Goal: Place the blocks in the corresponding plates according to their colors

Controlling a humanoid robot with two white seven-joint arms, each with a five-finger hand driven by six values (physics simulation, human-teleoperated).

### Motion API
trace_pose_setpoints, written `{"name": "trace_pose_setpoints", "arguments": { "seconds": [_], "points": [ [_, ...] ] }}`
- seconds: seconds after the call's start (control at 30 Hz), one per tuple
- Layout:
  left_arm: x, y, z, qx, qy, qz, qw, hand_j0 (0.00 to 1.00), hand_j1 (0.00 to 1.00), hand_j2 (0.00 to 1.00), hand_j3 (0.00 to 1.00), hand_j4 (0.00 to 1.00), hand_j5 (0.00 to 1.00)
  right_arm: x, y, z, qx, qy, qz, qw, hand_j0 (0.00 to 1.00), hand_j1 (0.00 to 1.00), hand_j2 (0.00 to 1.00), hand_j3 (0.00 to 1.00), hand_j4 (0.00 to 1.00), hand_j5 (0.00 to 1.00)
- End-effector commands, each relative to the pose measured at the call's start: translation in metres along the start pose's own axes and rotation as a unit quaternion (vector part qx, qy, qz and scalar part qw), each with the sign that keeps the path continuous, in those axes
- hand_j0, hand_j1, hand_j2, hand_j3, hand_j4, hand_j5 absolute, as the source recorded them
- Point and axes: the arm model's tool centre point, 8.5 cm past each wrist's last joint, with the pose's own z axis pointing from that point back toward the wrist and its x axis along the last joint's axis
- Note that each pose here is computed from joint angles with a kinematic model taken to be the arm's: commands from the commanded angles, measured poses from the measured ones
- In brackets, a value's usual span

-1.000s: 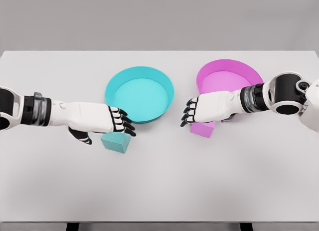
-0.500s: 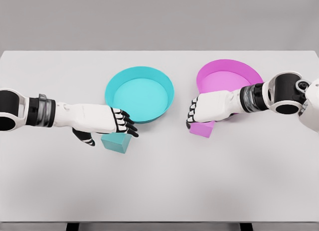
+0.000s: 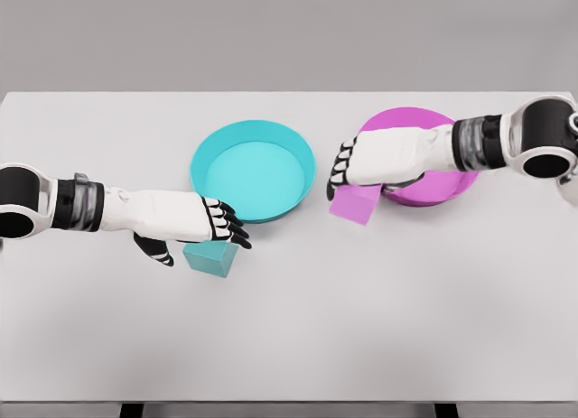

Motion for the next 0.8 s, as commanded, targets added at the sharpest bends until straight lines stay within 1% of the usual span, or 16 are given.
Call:
{"name": "trace_pose_setpoints", "arguments": {
  "seconds": [0.0,0.03,0.07,0.1,0.13,0.2,0.3,0.33,0.4,0.47,0.5,0.53,0.63,0.77],
  "points": [
    [0.000,0.000,0.000,0.002,0.000,0.003,1.0000,1.00,1.00,1.00,1.00,1.00,1.00,-0.027,-0.024,0.034,-0.066,0.038,-0.032,0.9966,0.64,0.64,0.64,0.64,0.64,0.64],
    [0.000,0.000,-0.001,0.002,-0.001,0.003,1.0000,1.00,1.00,1.00,1.00,1.00,1.00,-0.044,-0.021,0.048,-0.087,0.056,-0.067,0.9923,0.64,0.64,0.64,0.64,0.64,0.64],
    [-0.001,-0.001,-0.001,0.001,0.001,0.005,1.0000,1.00,1.00,1.00,1.00,1.00,1.00,-0.060,-0.014,0.059,-0.100,0.073,-0.100,0.9872,0.64,0.64,0.64,0.64,0.64,0.64],
    [-0.002,-0.001,-0.001,0.001,0.001,0.005,1.0000,1.00,1.00,1.00,1.00,1.00,1.00,-0.070,-0.007,0.066,-0.103,0.088,-0.119,0.9836,0.66,0.66,0.66,0.66,0.66,0.66],
    [-0.002,-0.001,-0.001,0.001,0.002,0.005,1.0000,1.00,1.00,1.00,1.00,1.00,1.00,-0.084,0.008,0.072,-0.096,0.109,-0.143,0.9790,0.68,0.68,0.68,0.68,0.68,0.68],
    [-0.003,-0.002,-0.001,0.001,0.003,0.007,1.0000,1.00,1.00,1.00,1.00,1.00,1.00,-0.102,0.037,0.082,-0.077,0.144,-0.180,0.9700,0.68,0.68,0.68,0.68,0.68,0.68],
    [-0.004,-0.002,-0.003,0.002,0.002,0.008,1.0000,1.00,1.00,1.00,1.00,1.00,1.00,-0.110,0.054,0.084,-0.047,0.170,-0.181,0.9676,0.68,0.68,0.68,0.68,0.68,0.68],
    [-0.004,-0.002,-0.003,0.002,0.002,0.008,1.0000,1.00,1.00,1.00,1.00,1.00,1.00,-0.110,0.055,0.084,-0.044,0.170,-0.181,0.9677,0.68,0.68,0.68,0.68,0.68,0.68],
    [-0.004,-0.002,-0.003,0.002,0.002,0.008,1.0000,1.00,1.00,1.00,1.00,1.00,1.00,-0.110,0.060,0.081,-0.021,0.177,-0.168,0.9696,0.68,0.68,0.68,0.68,0.68,0.68],
    [-0.004,-0.002,-0.003,0.002,0.003,0.009,1.0000,1.00,1.00,1.00,1.00,1.00,1.00,-0.108,0.061,0.077,-0.020,0.174,-0.167,0.9703,0.68,0.68,0.68,0.68,0.68,0.68],
    [-0.004,-0.002,-0.003,0.002,0.003,0.009,1.0000,1.00,1.00,1.00,1.00,1.00,1.00,-0.106,0.061,0.069,-0.017,0.166,-0.166,0.9718,0.68,0.68,0.68,0.68,0.68,0.68],
    [-0.004,-0.001,-0.003,0.003,0.003,0.009,1.0000,1.00,1.00,1.00,1.00,1.00,1.00,-0.102,0.065,0.059,-0.003,0.156,-0.165,0.9739,0.68,0.68,0.68,0.68,0.68,0.68],
    [-0.003,0.000,-0.005,0.005,0.000,0.008,1.0000,1.00,1.00,1.00,1.00,1.00,1.00,-0.101,0.064,0.053,0.000,0.153,-0.160,0.9753,0.68,0.68,0.68,0.68,0.68,0.68],
    [-0.003,0.002,-0.007,0.008,-0.002,0.007,0.9999,1.00,1.00,1.00,1.00,1.00,1.00,-0.102,0.061,0.054,-0.001,0.153,-0.158,0.9754,0.68,0.68,0.68,0.68,0.68,0.68]
  ]
}}
